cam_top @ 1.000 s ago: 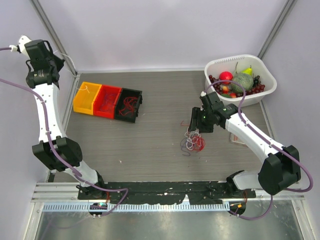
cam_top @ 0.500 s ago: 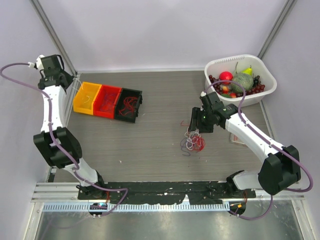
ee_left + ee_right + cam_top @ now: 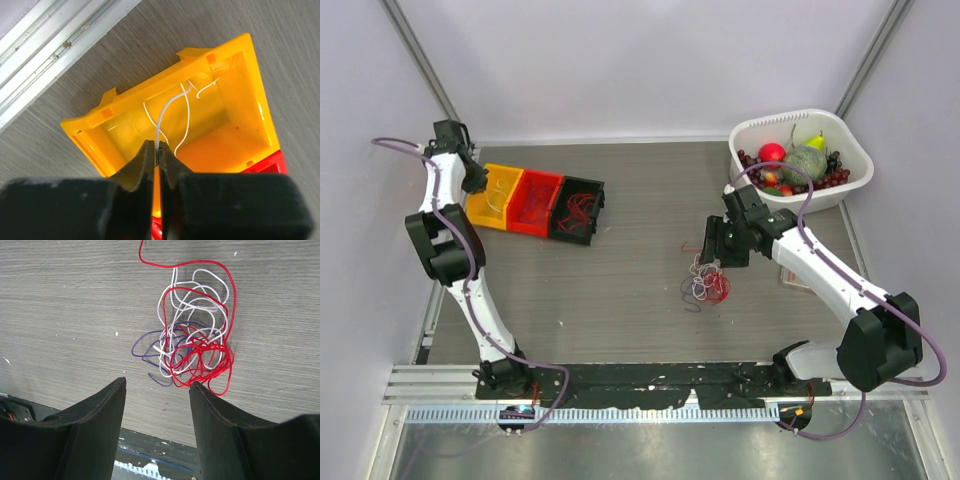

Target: Untangle the cables

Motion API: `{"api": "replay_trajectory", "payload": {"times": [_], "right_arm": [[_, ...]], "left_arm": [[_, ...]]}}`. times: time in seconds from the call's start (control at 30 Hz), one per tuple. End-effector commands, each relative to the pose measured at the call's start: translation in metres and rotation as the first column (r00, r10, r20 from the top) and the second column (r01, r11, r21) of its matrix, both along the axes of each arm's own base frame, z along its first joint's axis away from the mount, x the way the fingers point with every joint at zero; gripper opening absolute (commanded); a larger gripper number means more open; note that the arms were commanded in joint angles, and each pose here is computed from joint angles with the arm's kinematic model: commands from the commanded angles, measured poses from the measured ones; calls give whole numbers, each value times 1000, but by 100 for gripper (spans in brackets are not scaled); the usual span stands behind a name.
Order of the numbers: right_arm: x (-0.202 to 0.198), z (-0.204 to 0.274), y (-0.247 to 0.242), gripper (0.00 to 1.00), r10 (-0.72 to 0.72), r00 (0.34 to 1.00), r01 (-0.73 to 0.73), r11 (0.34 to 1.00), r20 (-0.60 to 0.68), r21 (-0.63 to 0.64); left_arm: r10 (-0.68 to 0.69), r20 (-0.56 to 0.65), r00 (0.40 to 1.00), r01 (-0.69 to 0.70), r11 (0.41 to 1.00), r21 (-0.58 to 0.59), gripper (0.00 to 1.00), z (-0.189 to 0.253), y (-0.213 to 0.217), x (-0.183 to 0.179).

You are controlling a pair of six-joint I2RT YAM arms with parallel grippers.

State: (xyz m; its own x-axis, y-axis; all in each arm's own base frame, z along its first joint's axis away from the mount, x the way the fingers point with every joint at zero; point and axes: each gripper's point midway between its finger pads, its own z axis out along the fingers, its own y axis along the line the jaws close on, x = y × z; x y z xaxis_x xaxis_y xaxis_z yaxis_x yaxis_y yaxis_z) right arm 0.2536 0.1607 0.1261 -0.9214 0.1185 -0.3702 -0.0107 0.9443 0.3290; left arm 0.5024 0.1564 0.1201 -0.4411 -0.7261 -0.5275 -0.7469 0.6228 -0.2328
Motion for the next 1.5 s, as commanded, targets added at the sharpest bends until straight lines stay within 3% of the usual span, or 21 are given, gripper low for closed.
{"api": "replay_trajectory", "payload": {"times": [0.0, 0.1, 0.27, 0.37, 0.5, 0.6, 0.7, 0.8, 0.9, 1.0, 1.1, 1.17, 1.3, 1.47], "right_arm": [[9, 23, -8, 59, -22, 996, 22, 1000, 82, 2], [7, 21, -8, 59, -34, 997, 34, 999, 66, 4], [9, 19, -21, 59, -48, 998, 50, 997, 43, -52], [13, 9, -38, 59, -89, 996, 90, 989, 19, -120], [18, -10, -62, 57, -175, 984, 168, 975, -41, -147], [23, -22, -72, 55, -185, 980, 170, 970, -75, -175], [24, -38, -69, 50, -154, 984, 137, 976, -90, -169], [12, -59, -45, 44, -105, 981, 96, 993, -161, -62], [-2, -75, -4, 40, -12, 984, 13, 1000, -180, 2], [-18, -81, 31, 40, 72, 979, -73, 997, -193, 5], [-44, -72, 82, 39, 172, 971, -158, 983, -168, 94], [-50, -60, 100, 40, 199, 969, -175, 972, -144, 159], [-50, -40, 94, 48, 174, 982, -158, 972, -76, 176], [-54, -39, 69, 55, 102, 991, -80, 972, -87, 221]], "left_arm": [[-17, 6, 1000, 17, 1000, -1, 17, 22, -3, 4], [-47, 5, 999, 47, 999, 22, 45, 37, -10, -1], [-56, 25, 998, 55, 998, 35, 63, 63, -22, -41], [-98, 71, 993, 96, 995, 25, 84, 80, -47, -66], [-287, 30, 957, 287, 958, 20, 84, 84, -121, -104], [-481, 51, 875, 482, 876, -11, 80, 82, -206, -140], [-652, 102, 751, 659, 750, -60, 76, 73, -288, -184], [-798, 145, 585, 810, 563, -167, 71, 66, -365, -239], [-890, 168, 424, 903, 400, -158, 70, 60, -412, -281], [-924, 162, 347, 931, 318, -181, 71, 52, -435, -298], [-935, 189, 301, 937, 253, -241, 66, 51, -454, -303], [-935, 187, 300, 938, 253, -238, 61, 50, -459, -297], [-939, 205, 277, 936, 216, -277, 58, 46, -473, -296], [-966, 160, 206, 943, 152, -295, 64, 28, -488, -305]]}}
